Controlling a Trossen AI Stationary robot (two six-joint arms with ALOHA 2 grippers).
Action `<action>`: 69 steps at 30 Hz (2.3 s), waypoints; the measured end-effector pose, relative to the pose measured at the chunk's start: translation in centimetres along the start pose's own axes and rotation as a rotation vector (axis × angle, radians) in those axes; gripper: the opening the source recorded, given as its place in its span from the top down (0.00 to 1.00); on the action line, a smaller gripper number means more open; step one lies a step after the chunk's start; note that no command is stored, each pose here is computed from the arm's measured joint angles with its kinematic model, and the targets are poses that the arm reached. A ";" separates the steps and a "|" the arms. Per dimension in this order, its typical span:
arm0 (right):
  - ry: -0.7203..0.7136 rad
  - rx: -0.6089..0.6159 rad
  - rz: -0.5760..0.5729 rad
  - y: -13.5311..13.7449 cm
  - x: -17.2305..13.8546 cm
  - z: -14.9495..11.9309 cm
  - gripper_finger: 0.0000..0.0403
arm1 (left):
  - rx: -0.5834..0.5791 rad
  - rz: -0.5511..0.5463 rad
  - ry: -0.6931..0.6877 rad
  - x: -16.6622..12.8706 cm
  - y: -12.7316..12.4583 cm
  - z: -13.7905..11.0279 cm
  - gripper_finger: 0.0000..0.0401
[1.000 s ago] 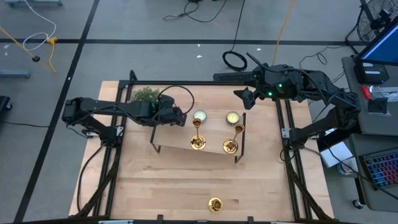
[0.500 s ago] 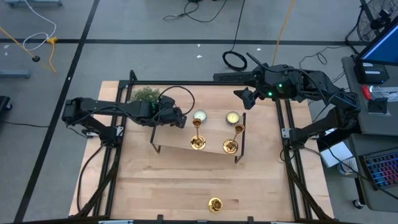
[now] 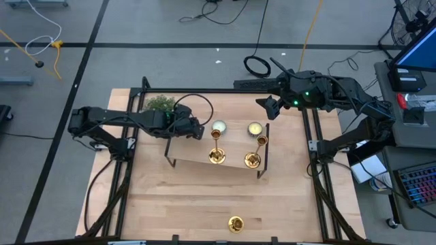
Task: Pick & Place candle stick holders
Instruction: Put the scented candle on the shelf, then put the gold candle holder on the shelf
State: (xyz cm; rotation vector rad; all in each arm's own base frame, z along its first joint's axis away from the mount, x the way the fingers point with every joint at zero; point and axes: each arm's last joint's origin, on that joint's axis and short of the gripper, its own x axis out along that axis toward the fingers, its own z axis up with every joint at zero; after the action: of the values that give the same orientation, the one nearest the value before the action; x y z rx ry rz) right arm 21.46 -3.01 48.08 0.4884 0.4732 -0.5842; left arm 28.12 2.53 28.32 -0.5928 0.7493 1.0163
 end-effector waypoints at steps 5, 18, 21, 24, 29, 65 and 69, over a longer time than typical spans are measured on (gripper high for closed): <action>0.000 0.000 0.000 0.0 0.0 0.0 0.19 | 0.002 -0.001 0.000 0.0 0.0 0.0 0.24; 0.000 0.007 0.000 0.0 0.0 0.0 0.19 | 0.018 0.004 -0.017 0.3 0.2 0.5 0.28; 0.000 0.007 0.000 0.0 0.0 0.0 0.19 | 0.012 -0.026 -0.023 0.3 -0.1 0.7 0.27; 0.000 0.015 0.000 0.0 0.0 0.0 0.19 | 0.006 -0.041 -0.026 0.3 -0.2 0.7 0.27; 0.000 0.018 0.001 0.0 0.0 0.0 0.19 | 0.012 -0.029 -0.018 0.3 -0.1 0.6 0.30; 0.001 0.018 0.000 0.0 0.0 0.0 0.19 | -0.001 -0.003 -0.062 -0.1 0.3 0.9 0.12; 0.001 0.018 0.000 0.0 0.0 0.0 0.19 | -0.028 -0.017 -0.093 -0.8 0.9 1.6 0.12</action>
State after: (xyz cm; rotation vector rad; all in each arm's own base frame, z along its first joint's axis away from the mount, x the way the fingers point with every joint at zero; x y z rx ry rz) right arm 21.47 -3.01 48.07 0.5055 0.4693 -0.5883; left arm 27.49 3.63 29.87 -0.5708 0.6486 1.0331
